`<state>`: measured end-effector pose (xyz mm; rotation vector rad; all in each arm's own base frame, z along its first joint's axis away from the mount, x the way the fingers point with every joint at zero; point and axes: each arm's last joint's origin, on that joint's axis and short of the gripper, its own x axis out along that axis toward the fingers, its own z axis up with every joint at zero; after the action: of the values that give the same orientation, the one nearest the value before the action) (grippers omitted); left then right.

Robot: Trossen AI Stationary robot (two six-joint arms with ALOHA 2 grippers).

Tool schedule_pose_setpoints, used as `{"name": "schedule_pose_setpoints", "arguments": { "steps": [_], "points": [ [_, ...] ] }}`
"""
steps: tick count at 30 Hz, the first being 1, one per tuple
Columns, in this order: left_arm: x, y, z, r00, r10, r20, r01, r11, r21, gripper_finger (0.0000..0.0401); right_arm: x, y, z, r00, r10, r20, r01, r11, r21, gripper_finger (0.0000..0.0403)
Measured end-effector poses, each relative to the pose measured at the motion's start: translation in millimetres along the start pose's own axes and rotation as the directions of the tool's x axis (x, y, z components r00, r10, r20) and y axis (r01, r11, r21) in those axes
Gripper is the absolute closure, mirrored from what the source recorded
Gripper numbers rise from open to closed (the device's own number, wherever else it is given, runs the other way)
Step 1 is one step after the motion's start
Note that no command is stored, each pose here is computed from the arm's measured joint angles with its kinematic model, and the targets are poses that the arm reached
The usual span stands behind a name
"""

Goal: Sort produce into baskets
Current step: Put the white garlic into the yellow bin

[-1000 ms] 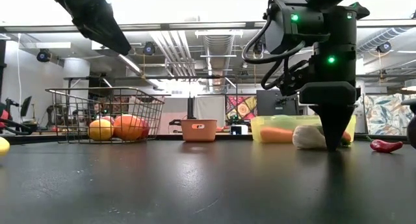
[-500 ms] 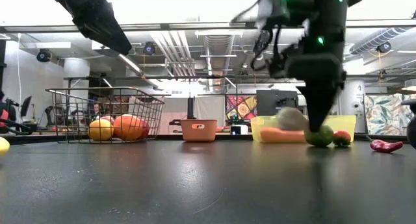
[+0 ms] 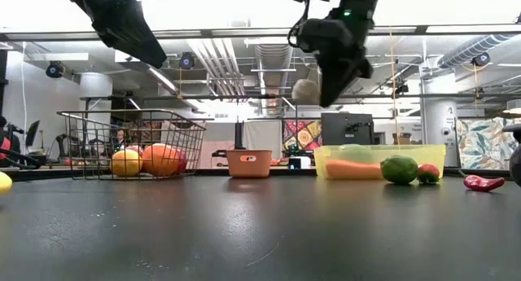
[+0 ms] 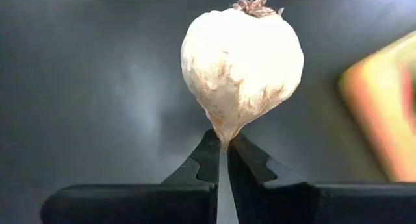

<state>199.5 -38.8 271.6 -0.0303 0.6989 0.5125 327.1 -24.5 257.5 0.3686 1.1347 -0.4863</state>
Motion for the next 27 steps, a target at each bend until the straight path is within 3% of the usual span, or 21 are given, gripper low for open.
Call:
{"name": "schedule_pose_setpoints", "arguments": {
  "steps": [6,13,16,20,22,27],
  "points": [
    [0,0,0,1.000,0.000,0.000,0.000,1.000,-0.016,0.0129,-9,-56,31,0.995,-0.097,0.018,0.096,0.994,0.053,0.0390],
    [0,0,0,1.000,-0.001,0.000,0.001,1.000,-0.023,0.0129,-3,-134,39,0.978,-0.196,-0.073,0.207,0.960,0.187,0.0390],
    [0,0,0,1.000,-0.001,0.000,0.001,1.000,-0.026,0.0129,-1,-168,31,0.954,-0.255,-0.159,0.290,0.920,0.263,0.0390],
    [0,0,0,1.000,-0.001,0.000,0.001,1.000,-0.026,0.0129,1,-203,16,0.898,-0.343,-0.276,0.426,0.834,0.350,0.0390],
    [0,0,0,1.000,-0.001,0.000,0.001,1.000,-0.026,0.0129,3,-215,10,0.880,-0.357,-0.314,0.464,0.791,0.399,0.0390],
    [0,0,0,1.000,0.000,0.000,0.000,1.000,-0.026,0.0129,12,-231,-5,0.853,-0.358,-0.381,0.509,0.733,0.452,0.0390]
  ]
}}
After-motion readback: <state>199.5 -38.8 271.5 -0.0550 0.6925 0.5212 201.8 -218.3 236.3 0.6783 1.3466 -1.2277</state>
